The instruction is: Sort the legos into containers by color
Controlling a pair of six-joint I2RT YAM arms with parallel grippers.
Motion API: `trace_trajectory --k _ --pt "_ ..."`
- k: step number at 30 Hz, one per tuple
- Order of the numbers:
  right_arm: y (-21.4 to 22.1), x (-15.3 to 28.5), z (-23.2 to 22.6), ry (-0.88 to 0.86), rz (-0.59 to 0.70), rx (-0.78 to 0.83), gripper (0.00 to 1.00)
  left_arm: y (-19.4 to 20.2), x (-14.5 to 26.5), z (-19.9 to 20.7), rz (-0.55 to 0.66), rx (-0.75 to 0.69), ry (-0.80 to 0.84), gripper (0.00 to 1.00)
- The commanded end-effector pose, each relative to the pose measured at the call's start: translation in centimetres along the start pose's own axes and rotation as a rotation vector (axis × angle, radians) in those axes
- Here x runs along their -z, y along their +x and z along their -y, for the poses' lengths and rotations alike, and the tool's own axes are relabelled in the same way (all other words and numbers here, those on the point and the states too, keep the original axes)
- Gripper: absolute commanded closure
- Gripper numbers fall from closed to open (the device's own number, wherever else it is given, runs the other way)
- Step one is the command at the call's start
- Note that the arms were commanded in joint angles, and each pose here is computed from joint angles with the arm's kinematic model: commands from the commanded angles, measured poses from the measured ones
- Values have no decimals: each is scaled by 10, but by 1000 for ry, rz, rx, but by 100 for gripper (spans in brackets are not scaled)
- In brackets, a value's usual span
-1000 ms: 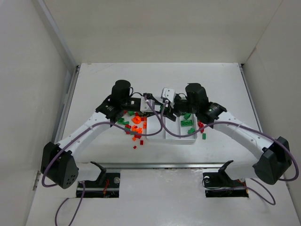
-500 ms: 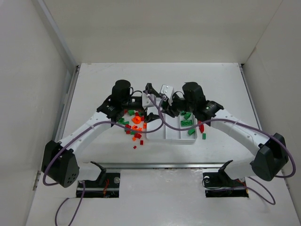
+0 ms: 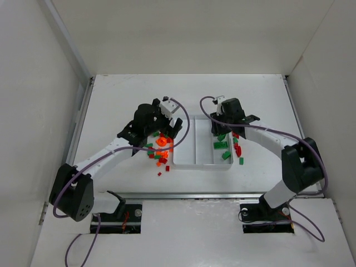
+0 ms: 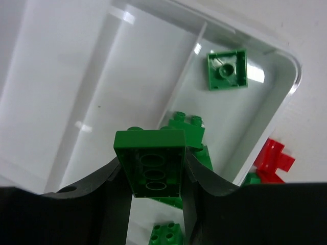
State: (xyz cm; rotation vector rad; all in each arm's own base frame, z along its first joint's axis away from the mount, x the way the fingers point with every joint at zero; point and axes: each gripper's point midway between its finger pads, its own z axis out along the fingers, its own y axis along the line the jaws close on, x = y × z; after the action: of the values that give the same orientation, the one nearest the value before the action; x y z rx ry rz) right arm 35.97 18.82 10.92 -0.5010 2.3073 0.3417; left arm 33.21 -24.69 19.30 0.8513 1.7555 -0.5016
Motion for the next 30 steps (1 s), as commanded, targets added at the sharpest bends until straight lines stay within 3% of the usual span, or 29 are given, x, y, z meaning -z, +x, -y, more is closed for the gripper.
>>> trace_trajectory --k 1,3,5,8,12,20,23,30 --pt "5 -11 18 105 -45 -175 100 -1 7 -34 19 28 -203 0" --pt "6 -14 26 144 -65 -209 100 -3 7 -36 26 27 -215 0" --pt "10 -20 29 164 -88 -233 88 -1 9 -35 26 27 -215 0" --pt "7 -20 36 191 -87 -249 80 3 9 -33 19 28 -204 0" --pt "7 -20 41 206 -84 -256 58 2 10 -33 28 26 -206 0" --pt "2 -14 44 226 -83 -254 28 -1 12 -33 45 14 -209 0" --pt "-1 -8 45 236 -81 -254 25 -2 14 -33 54 3 -211 0" --pt "-46 55 60 305 117 -295 20 5 19 -47 59 25 -307 0"
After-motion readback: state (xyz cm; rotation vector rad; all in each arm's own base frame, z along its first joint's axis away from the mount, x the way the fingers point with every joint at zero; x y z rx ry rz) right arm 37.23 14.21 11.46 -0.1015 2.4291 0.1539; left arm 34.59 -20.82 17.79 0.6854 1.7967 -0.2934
